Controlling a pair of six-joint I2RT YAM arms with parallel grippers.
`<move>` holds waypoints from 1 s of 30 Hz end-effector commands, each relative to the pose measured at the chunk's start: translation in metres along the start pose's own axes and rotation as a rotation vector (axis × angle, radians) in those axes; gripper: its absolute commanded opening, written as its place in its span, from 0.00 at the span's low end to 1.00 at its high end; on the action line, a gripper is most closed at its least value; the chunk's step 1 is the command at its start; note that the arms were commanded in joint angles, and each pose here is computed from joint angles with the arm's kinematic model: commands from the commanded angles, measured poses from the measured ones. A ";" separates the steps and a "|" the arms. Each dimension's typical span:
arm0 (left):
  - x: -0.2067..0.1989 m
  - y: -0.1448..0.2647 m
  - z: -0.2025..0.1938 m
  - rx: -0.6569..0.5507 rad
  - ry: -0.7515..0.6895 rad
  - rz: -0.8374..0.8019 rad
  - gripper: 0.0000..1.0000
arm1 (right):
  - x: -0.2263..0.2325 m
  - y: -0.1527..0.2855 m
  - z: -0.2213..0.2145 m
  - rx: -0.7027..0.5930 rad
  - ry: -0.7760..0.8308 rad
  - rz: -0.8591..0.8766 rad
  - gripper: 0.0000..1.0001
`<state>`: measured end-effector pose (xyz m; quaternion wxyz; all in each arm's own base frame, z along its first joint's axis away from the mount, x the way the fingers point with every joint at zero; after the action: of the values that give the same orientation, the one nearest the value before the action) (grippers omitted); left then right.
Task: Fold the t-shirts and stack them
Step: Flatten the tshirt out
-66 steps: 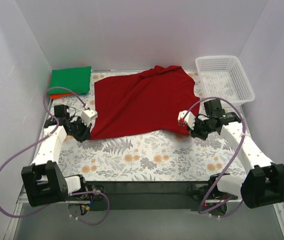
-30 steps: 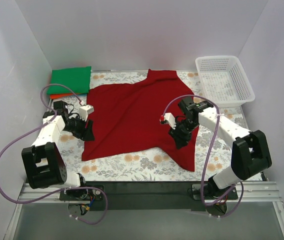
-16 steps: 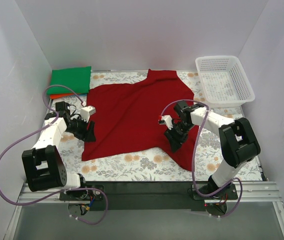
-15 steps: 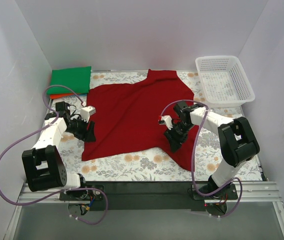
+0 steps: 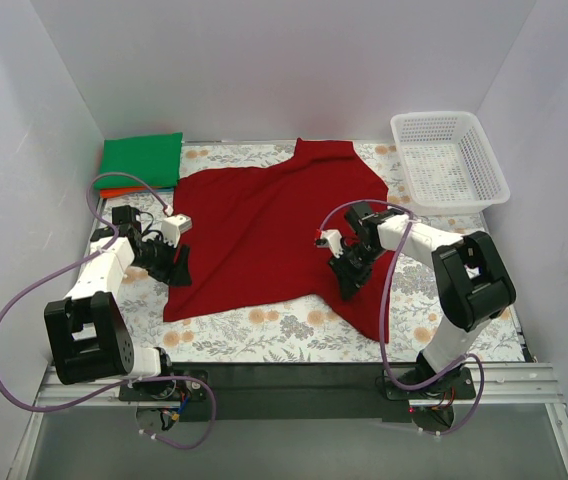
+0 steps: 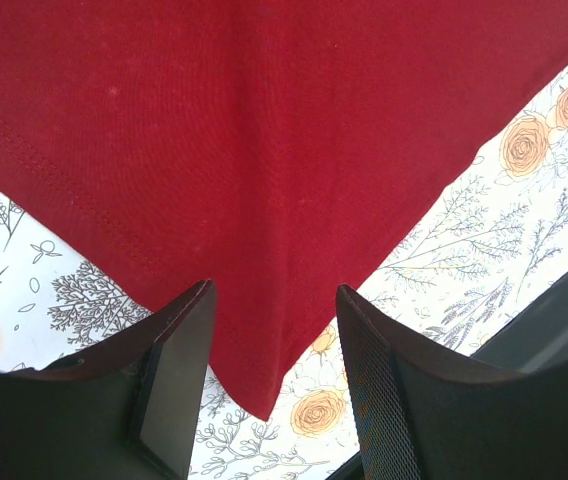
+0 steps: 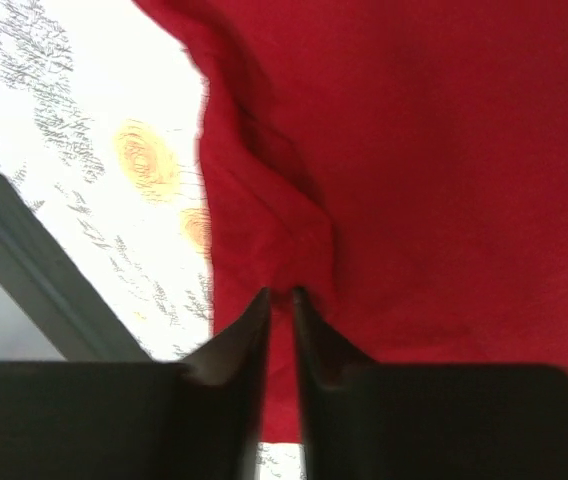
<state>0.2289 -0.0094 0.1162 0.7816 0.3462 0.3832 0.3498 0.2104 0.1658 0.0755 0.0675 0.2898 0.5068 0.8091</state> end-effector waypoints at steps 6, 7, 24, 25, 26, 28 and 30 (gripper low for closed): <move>-0.001 0.003 0.004 -0.034 -0.031 0.018 0.50 | 0.062 0.004 0.009 -0.036 0.234 0.047 0.01; -0.001 0.003 0.003 -0.033 -0.030 0.017 0.50 | 0.068 0.002 0.007 -0.025 0.265 0.056 0.01; -0.001 0.003 0.008 -0.028 -0.002 0.001 0.52 | 0.096 0.028 0.020 -0.035 0.454 0.051 0.46; 0.001 0.002 0.011 -0.039 0.027 0.012 0.52 | 0.081 0.028 0.021 -0.037 0.428 0.007 0.43; 0.003 0.002 0.013 -0.044 0.036 0.018 0.52 | 0.060 0.033 0.019 -0.041 0.362 -0.044 0.40; 0.011 -0.001 0.020 -0.048 0.066 0.048 0.51 | 0.032 0.033 0.016 -0.012 0.296 -0.108 0.40; 0.018 -0.004 0.022 -0.041 0.086 0.067 0.51 | 0.004 0.035 0.011 0.015 0.232 -0.167 0.38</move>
<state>0.2357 -0.0084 0.1119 0.7639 0.3388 0.4090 0.3666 0.1893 0.1789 0.1210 0.0190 0.1571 0.5066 0.8475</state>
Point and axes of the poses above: each gripper's point midway between its finger pads, its own y axis back along the fingers, its own x axis along the line the jaws close on, z = x × y, the point moved 5 cm from there along y, back along the fingers, and after that the axes turned 7 degrees about y, right-handed, at the moved point
